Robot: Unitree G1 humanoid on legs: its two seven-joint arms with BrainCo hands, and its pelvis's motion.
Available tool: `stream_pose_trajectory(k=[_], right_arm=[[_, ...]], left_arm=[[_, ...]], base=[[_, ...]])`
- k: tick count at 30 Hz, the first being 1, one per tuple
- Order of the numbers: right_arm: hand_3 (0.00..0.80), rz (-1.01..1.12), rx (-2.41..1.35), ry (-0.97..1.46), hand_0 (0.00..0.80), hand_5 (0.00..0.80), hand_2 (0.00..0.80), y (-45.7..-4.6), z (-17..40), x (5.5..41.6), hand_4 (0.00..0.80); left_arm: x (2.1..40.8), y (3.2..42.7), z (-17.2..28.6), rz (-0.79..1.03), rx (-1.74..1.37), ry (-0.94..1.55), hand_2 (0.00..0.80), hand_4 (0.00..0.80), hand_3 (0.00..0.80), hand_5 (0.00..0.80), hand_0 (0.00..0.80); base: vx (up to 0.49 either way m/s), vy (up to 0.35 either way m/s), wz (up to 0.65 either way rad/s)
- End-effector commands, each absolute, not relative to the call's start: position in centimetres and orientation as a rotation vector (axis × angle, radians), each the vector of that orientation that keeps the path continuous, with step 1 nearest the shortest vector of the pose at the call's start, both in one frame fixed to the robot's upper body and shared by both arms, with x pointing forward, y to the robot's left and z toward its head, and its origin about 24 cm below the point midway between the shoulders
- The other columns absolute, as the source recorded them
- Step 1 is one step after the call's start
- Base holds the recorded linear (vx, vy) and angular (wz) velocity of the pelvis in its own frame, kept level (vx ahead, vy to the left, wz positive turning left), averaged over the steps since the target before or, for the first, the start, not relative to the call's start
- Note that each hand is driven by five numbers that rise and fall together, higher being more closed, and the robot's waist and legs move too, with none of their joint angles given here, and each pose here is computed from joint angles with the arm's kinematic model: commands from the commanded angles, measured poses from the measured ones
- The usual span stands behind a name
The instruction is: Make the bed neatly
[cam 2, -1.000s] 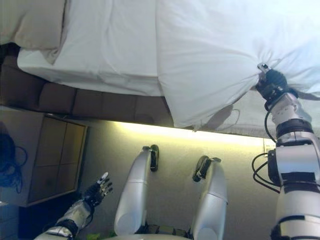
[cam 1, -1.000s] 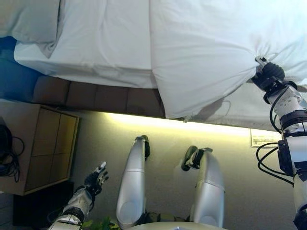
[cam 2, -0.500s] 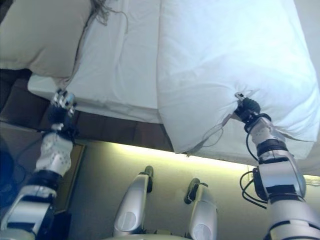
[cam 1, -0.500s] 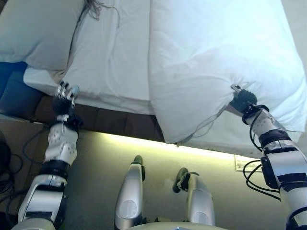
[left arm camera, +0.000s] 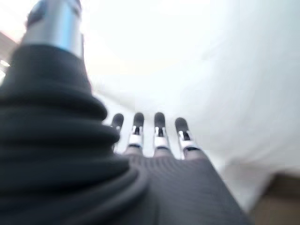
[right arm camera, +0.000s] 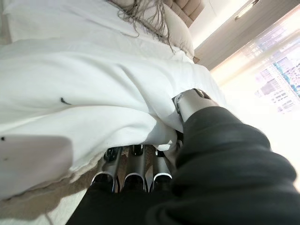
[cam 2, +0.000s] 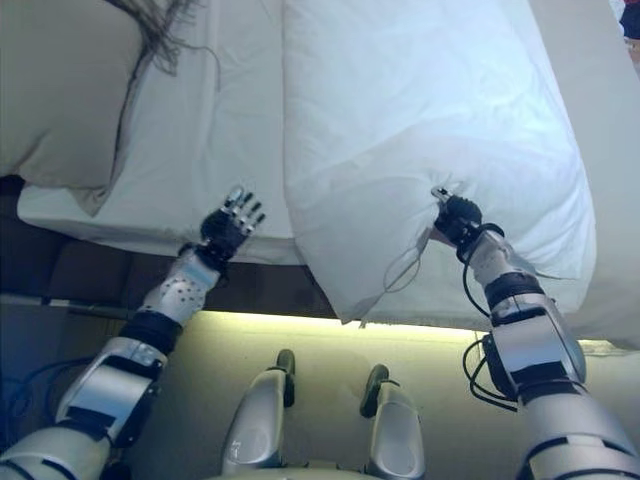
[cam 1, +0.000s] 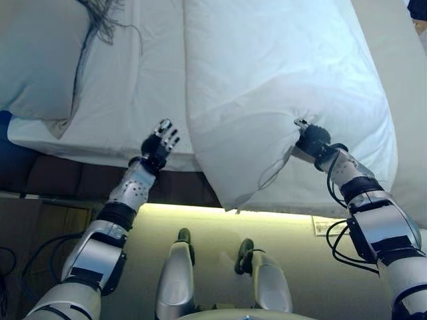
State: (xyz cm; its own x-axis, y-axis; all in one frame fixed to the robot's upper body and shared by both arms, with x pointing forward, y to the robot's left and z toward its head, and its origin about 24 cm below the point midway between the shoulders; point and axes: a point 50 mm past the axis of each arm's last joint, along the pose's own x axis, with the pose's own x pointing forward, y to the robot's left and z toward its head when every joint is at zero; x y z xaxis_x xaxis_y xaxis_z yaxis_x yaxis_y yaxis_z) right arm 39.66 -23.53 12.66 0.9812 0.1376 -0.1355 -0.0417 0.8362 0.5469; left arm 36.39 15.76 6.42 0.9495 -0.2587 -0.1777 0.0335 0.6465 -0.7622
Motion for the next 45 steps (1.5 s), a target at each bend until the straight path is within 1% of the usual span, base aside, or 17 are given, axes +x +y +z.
stream_pose_trajectory(k=[1,5,9,14,21,28,36,40,45], right_arm=[[0.8,0.308,0.651,-0.127,0.8,0.8,0.8,-19.4,21.2,41.5,0.8],[0.8,0.376,0.69,-0.196,0.8,0.8,0.8,-18.0,23.1,41.6,0.8],[0.8,0.456,0.73,-0.272,0.8,0.8,0.8,-16.4,24.7,41.3,0.8],[0.8,0.556,0.782,-0.346,0.8,0.8,0.8,-14.1,26.7,40.6,0.8],[0.8,0.672,0.788,-0.389,0.8,0.8,0.8,-11.3,28.4,39.7,0.8],[0.8,0.791,0.797,-0.398,0.8,0.8,0.8,-8.2,29.3,38.5,0.8],[0.8,0.892,0.787,-0.405,0.8,0.8,0.8,-5.5,29.9,36.7,0.8],[0.8,0.898,0.784,-0.397,0.8,0.8,0.8,-4.8,29.8,36.1,0.8],[0.8,0.922,0.776,-0.372,0.8,0.8,0.8,-4.4,28.8,35.3,0.8]], left_arm=[[35.4,12.3,4.5,-0.285,-1.115,0.456,0.0,0.0,0.0,0.0,0.0],[32.6,9.4,1.1,-0.333,-1.411,0.65,0.0,0.0,0.0,0.0,0.0],[30.9,7.6,-0.2,-0.356,-1.583,0.755,0.0,0.0,0.0,0.0,0.0],[29.8,5.2,-0.4,-0.398,-1.64,0.843,0.0,0.0,0.0,0.0,0.0],[29.8,3.2,0.5,-0.44,-1.615,0.882,0.0,0.0,0.0,0.0,0.0],[30.1,1.0,2.1,-0.553,-1.627,0.864,0.0,0.0,0.0,0.0,0.0],[30.7,-1.4,4.5,-0.67,-1.676,0.766,0.0,0.0,0.0,0.0,0.0],[31.5,-2.1,6.2,-0.729,-1.705,0.666,0.0,0.0,0.0,0.0,0.0],[33.2,-1.6,8.6,-0.774,-1.744,0.492,0.0,0.0,0.0,0.0,0.0]], base=[[-0.08,-0.12,-0.03],[-0.057,-0.109,-0.06],[-0.047,-0.091,-0.06],[-0.046,-0.107,-0.03],[-0.04,-0.072,-0.01],[-0.024,-0.039,-0.02],[-0.017,0.0,-0.06],[-0.002,0.004,-0.14],[0.009,0.024,-0.09]])
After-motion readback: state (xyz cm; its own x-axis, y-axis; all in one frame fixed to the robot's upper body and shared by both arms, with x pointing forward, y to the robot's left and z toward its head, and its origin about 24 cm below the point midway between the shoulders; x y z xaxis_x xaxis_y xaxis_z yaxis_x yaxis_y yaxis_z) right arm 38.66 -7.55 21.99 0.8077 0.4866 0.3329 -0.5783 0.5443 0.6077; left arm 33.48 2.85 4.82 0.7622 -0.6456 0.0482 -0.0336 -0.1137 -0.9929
